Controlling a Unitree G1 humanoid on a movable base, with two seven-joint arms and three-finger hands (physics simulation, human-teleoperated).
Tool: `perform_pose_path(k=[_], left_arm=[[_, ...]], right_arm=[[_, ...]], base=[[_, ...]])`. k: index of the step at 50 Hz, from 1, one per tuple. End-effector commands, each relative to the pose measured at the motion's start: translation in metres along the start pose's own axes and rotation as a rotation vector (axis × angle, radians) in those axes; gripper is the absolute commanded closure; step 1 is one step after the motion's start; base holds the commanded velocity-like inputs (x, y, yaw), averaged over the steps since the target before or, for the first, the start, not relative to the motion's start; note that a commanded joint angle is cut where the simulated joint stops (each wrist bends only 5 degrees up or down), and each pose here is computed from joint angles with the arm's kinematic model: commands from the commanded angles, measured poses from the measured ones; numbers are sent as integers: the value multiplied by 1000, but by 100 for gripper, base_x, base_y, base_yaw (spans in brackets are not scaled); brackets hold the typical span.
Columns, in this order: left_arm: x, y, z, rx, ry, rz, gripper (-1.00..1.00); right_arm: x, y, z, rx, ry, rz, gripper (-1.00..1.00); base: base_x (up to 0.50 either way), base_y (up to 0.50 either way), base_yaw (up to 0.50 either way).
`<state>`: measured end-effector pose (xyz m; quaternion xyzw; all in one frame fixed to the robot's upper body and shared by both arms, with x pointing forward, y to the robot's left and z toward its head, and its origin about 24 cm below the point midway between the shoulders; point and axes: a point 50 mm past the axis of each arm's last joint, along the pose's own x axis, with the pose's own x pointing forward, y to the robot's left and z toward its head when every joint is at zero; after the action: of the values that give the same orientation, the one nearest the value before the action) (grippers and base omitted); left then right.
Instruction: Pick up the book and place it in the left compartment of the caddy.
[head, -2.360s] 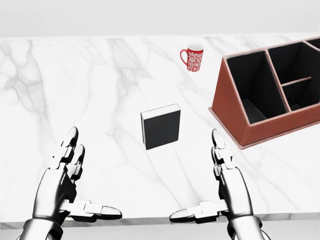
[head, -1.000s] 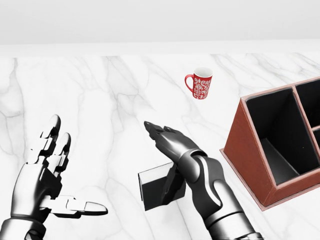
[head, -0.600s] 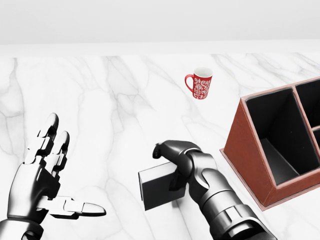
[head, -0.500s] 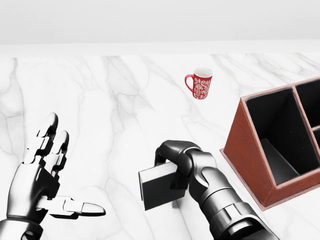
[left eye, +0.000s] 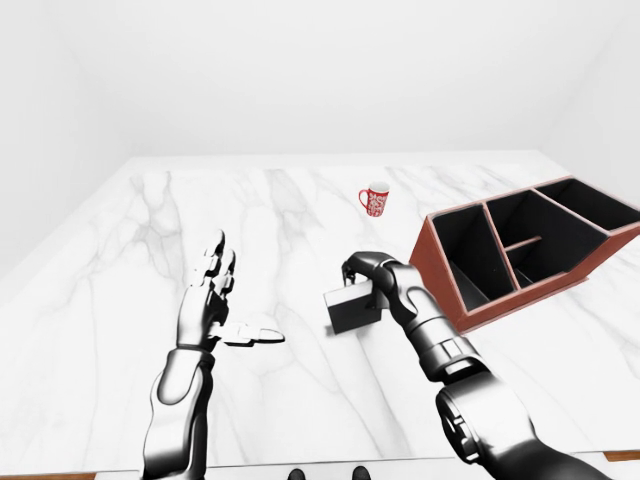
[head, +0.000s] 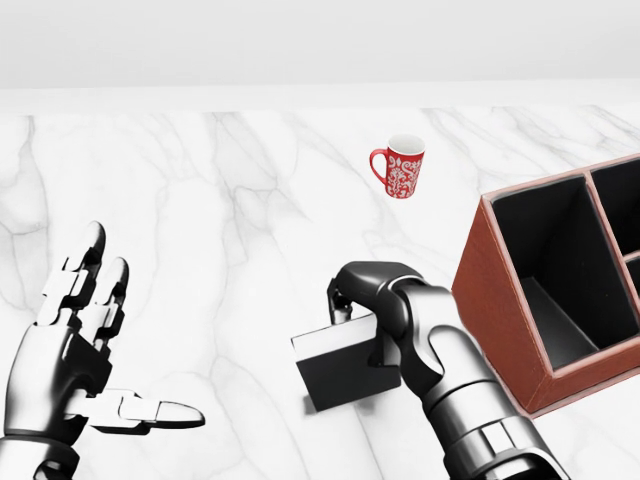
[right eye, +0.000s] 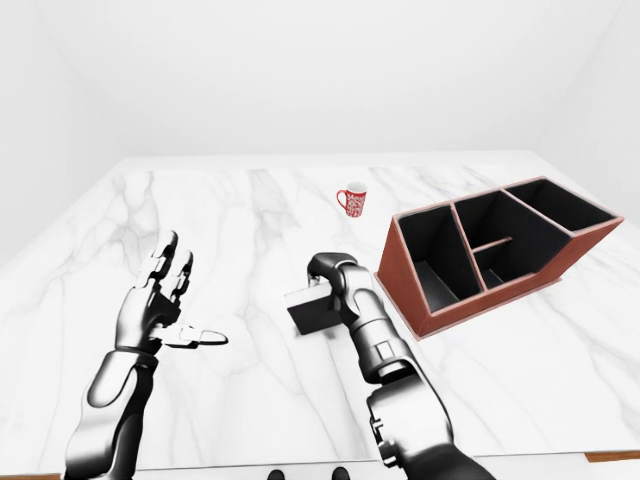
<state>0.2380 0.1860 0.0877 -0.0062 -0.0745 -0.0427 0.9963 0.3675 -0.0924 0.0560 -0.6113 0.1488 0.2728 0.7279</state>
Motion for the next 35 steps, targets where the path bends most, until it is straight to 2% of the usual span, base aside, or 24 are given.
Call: perform_pose_path(k=[1, 11, 21, 29, 35], left_arm=[[-2, 1, 3, -3, -11, 3, -100], [0, -5, -6, 2, 28, -20, -100], [0, -6, -7, 4, 29, -17, -100], [0, -6, -8, 6, 37, -21, -100], [-1, -7, -9, 9, 39, -26, -100]], right_arm=[[-35, -33, 1, -45, -31, -97, 100], [-80, -77, 4, -111, -19, -355, 100], [-123, -110, -7, -137, 20, -575, 100], [-149, -138, -24, -146, 72, -692, 100], [-161, -159, -38, -134, 93, -729, 100]], base=[[0, 0, 0], [0, 0, 0], [0, 0, 0], [0, 0, 0], [0, 0, 0]])
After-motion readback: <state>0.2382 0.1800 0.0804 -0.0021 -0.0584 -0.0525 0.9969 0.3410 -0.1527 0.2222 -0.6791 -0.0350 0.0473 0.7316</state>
